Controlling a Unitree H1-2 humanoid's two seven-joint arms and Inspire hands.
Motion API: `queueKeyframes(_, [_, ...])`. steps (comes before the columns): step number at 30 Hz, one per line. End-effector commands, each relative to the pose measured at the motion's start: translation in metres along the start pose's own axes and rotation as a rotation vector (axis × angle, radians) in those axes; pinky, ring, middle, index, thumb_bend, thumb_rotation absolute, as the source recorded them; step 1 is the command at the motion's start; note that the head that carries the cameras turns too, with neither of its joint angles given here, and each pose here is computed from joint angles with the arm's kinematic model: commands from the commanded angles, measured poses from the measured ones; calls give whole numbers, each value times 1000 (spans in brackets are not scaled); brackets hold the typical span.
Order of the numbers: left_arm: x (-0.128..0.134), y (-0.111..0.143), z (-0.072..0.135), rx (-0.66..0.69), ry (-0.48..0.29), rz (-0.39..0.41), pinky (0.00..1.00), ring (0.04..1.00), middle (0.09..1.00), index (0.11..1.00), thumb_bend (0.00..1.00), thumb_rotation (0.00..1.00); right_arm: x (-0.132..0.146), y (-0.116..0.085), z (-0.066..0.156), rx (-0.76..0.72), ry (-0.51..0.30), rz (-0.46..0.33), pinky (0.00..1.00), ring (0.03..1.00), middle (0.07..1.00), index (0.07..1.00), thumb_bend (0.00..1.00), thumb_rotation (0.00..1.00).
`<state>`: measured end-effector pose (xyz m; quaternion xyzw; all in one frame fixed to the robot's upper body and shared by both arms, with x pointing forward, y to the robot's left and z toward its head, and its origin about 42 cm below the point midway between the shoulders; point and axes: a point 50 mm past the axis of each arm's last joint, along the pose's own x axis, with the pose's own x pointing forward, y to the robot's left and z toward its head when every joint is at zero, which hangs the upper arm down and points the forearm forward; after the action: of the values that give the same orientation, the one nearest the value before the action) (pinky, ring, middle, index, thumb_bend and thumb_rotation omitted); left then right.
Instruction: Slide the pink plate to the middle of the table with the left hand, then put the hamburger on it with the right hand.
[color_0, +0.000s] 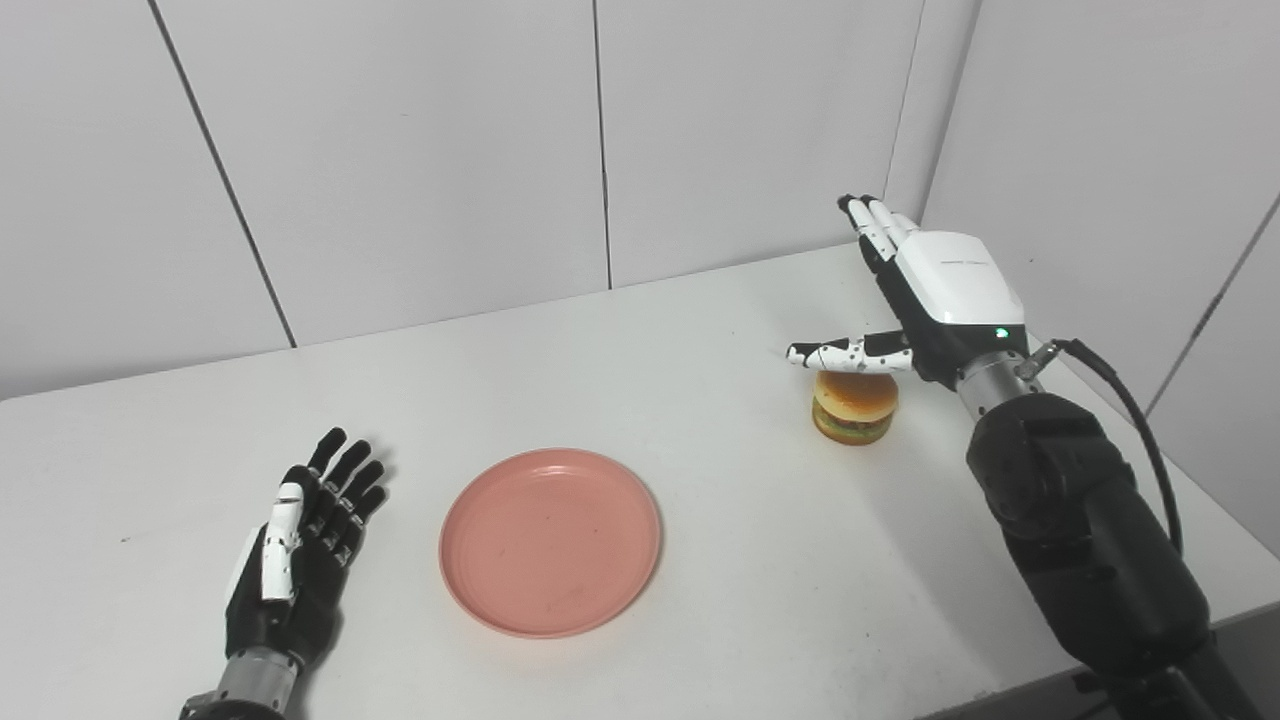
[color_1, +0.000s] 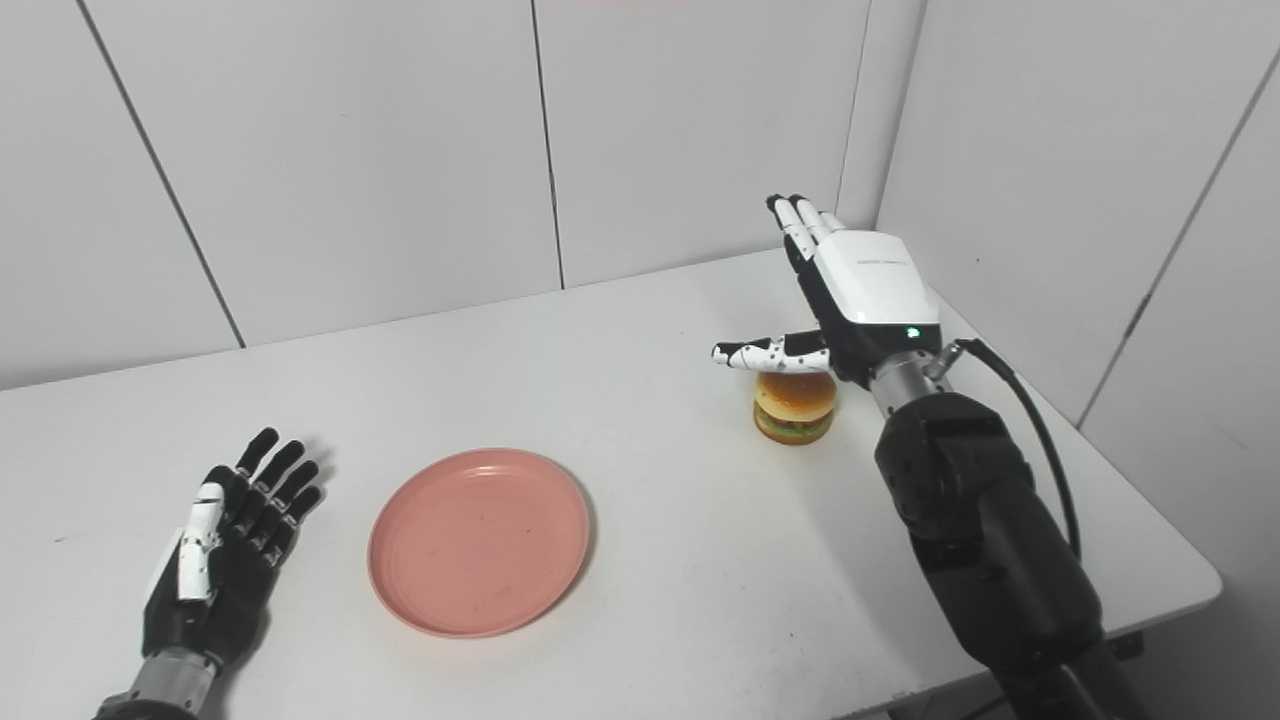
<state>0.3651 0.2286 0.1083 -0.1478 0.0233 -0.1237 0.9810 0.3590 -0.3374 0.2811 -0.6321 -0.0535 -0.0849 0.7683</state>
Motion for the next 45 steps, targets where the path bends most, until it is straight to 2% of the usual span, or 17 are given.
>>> queueKeyframes(1, [-8, 13, -14, -10, 86, 43, 943, 921, 928, 920, 313, 1000, 14, -15, -3, -10, 19, -40, 793, 943, 994, 1000, 1000, 665])
queueKeyframes(6, [-8, 16, -13, -13, 83, 44, 946, 920, 925, 916, 318, 1000, 22, 0, -12, -11, 40, 15, 810, 933, 976, 1000, 1000, 703])
queueKeyframes(14, [-9, 19, -12, -11, 84, 48, 943, 919, 927, 918, 321, 1000, 31, 18, -22, -15, 98, 101, 792, 923, 972, 1000, 1000, 708])
queueKeyframes(18, [-9, 20, -11, -10, 84, 48, 941, 914, 921, 915, 326, 1000, 36, 24, -26, -11, 111, 131, 818, 927, 976, 1000, 1000, 707])
queueKeyframes(27, [-10, 21, -10, -4, 85, 45, 941, 917, 924, 917, 341, 1000, 41, 31, -30, -33, 162, 182, 715, 907, 972, 996, 1000, 716])
queueKeyframes(32, [-10, 20, -9, -6, 85, 44, 942, 920, 927, 920, 346, 1000, 43, 35, -36, -28, 172, 215, 781, 921, 979, 995, 1000, 712])
queueKeyframes(45, [-12, 20, -7, -6, 85, 38, 949, 919, 927, 920, 355, 1000, 43, 34, -41, -22, 215, 273, 724, 855, 926, 951, 1000, 627])
